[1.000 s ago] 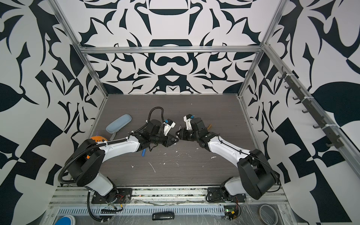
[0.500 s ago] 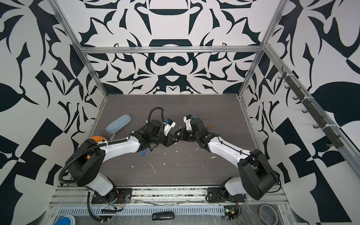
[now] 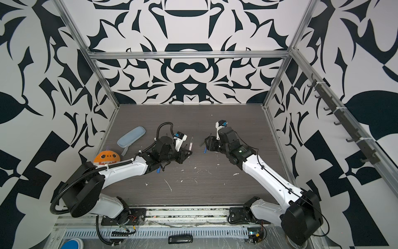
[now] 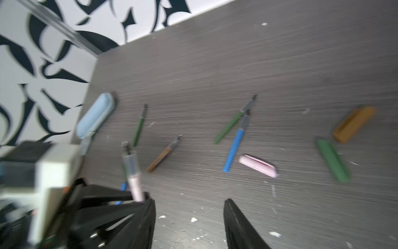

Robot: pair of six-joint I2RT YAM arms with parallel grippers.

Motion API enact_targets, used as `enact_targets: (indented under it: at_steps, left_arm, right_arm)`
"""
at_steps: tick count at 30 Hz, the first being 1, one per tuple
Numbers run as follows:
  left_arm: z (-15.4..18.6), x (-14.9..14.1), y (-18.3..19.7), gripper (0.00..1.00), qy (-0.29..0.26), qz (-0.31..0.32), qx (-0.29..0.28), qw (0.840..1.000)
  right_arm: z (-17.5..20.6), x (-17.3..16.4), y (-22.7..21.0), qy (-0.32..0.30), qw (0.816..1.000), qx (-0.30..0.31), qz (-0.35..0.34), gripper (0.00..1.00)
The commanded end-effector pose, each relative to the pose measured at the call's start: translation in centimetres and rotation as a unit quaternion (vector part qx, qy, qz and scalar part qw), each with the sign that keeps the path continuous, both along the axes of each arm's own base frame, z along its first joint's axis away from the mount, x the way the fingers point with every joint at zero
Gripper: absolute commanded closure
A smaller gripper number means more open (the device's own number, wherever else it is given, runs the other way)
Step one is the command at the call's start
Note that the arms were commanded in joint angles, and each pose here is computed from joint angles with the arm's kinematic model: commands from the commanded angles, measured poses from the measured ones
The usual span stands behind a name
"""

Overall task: Insert pens into pen caps
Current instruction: Pick up a pen from the center of the table, then move the pen cap to the center of the table.

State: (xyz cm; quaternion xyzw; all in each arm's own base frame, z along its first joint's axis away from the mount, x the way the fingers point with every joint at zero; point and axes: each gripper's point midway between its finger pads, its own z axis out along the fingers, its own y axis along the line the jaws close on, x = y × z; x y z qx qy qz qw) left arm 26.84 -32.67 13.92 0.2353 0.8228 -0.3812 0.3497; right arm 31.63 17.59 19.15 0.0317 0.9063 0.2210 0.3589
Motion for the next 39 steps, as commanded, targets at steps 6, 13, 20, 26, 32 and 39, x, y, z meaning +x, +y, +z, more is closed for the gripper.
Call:
enact_targets:
  at_steps: [6,13,20,26,32,39]
  left_arm:
    - [3.4,-1.5,-0.4,0.98,-0.094,-0.036,-0.106,0.989]
    - [5.2,-2.2,-0.2,0.99,-0.096,-0.036,-0.104,0.989]
    - [3.1,-2.7,1.2,0.99,-0.084,-0.002,-0.079,0.993]
    - [2.9,-3.9,2.0,0.99,-0.083,0.001,-0.081,0.993]
    - [2.6,-4.3,2.0,0.98,-0.078,-0.004,-0.076,0.994]
    - [2.8,-4.5,2.0,0.98,-0.074,-0.008,-0.071,0.995]
  right_arm:
    - [-5.6,2.4,-3.5,0.088,0.991,-0.096,-0.023,0.44]
    - [-9.6,4.8,-2.3,0.138,0.983,-0.122,-0.002,0.39]
    - [-13.0,6.5,-2.4,0.169,0.973,-0.158,-0.01,0.38]
    - [-14.7,6.1,-2.6,0.184,0.969,-0.167,-0.005,0.4]
    - [-15.3,5.7,-2.3,0.186,0.969,-0.165,0.004,0.41]
    - [-16.2,3.8,-1.5,0.198,0.963,-0.181,0.031,0.41]
